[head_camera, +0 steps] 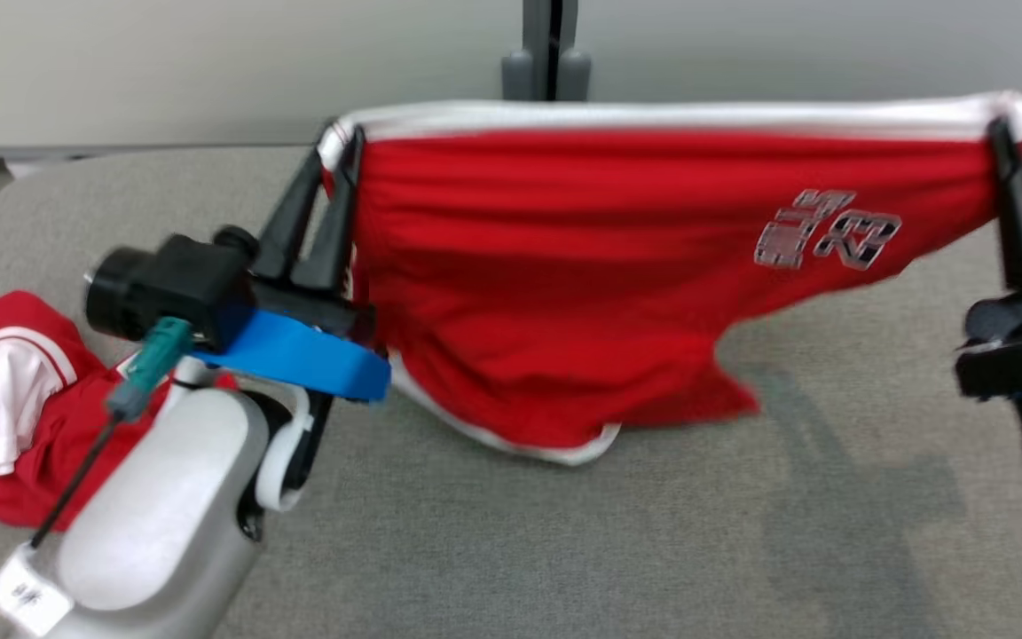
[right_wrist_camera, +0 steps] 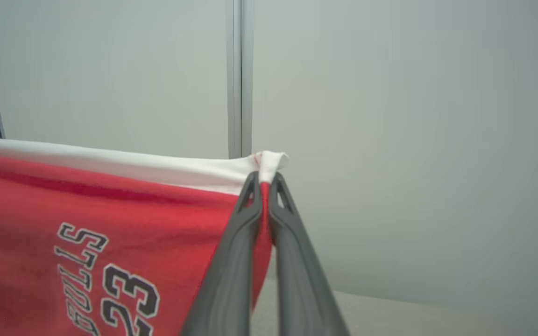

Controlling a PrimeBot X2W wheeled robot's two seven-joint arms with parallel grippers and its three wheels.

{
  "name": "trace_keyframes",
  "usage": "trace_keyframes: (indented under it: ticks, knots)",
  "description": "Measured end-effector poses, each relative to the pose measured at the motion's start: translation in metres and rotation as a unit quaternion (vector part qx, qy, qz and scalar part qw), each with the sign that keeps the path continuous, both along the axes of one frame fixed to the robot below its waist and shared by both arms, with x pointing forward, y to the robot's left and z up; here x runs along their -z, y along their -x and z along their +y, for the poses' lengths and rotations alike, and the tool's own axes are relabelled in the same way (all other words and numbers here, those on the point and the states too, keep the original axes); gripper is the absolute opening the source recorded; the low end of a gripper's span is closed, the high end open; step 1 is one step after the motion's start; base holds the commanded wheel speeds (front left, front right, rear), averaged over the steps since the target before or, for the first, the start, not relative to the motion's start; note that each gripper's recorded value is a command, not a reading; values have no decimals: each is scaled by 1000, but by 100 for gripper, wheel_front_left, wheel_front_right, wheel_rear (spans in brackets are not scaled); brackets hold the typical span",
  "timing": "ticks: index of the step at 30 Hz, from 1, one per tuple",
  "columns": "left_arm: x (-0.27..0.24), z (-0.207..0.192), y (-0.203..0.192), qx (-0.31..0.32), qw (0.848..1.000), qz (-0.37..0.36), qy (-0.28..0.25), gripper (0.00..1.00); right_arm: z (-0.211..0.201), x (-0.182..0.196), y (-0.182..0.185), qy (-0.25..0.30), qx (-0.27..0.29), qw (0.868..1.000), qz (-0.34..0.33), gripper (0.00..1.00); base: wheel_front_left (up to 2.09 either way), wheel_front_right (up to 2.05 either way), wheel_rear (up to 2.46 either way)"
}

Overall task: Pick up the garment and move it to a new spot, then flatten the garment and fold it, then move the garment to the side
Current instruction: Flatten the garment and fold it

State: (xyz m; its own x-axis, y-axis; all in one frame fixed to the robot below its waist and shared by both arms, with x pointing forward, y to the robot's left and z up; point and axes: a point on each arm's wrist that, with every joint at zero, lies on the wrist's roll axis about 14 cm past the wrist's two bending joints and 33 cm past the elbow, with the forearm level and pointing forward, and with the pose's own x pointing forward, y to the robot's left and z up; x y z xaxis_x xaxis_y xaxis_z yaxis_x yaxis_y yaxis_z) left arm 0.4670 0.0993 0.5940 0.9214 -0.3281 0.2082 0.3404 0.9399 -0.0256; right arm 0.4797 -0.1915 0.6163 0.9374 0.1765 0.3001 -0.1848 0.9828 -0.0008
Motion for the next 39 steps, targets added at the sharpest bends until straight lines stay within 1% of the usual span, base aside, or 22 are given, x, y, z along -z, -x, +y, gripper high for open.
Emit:
trace_keyframes:
  ticks: [3,6,9,12,16,18,21,23,26,27,28,32,34,36,37,39]
  knots:
    - [-64,-1,9,1,996,-93,13,0,-9,-71,24,21,14,995,-95,0,0,0,0]
    - [-119,-4,26,8,985,-170,28,0,-18,-125,51,43,32,986,-159,0,0,0,0]
    - [-157,-7,42,16,974,-223,36,0,-28,-158,69,58,51,978,-192,0,0,0,0]
    - [-173,-10,48,24,969,-242,40,0,-34,-176,74,63,60,975,-205,0,0,0,0]
    - [-172,-15,40,30,971,-235,43,0,-39,-179,64,60,62,977,-197,0,0,0,0]
    - [-166,-18,30,35,974,-217,51,0,-41,-172,52,56,58,981,-179,0,0,0,0]
    - [-140,-24,0,44,983,-167,61,0,-44,-153,24,51,54,987,-142,0,0,0,0]
    - [-117,-25,-25,42,988,-130,69,0,-43,-134,0,47,49,991,-111,0,0,0,0]
    - [-86,-27,-61,37,992,-85,90,0,-41,-111,-35,40,42,995,-77,0,0,0,0]
    - [-76,-30,-72,40,991,-64,110,0,-40,-106,-46,38,41,996,-72,0,0,0,0]
    - [-68,-31,-82,39,991,-55,112,0,-38,-105,-55,36,39,996,-73,0,0,0,0]
    - [-62,-20,-123,8,991,-46,129,0,-18,-109,-89,18,20,996,-88,0,0,0,0]
    - [-60,-15,-136,-4,992,-40,119,0,-7,-114,-99,12,10,995,-97,0,0,0,0]
    - [-53,-15,-144,-14,992,-24,121,0,0,-113,-106,6,5,995,-95,0,0,0,0]
    - [-46,-13,-146,-21,993,-15,119,0,5,-105,-111,8,0,997,-82,0,0,0,0]
    - [-24,-10,-149,-36,992,17,120,0,16,-73,-119,18,-7,999,-38,0,0,0,0]
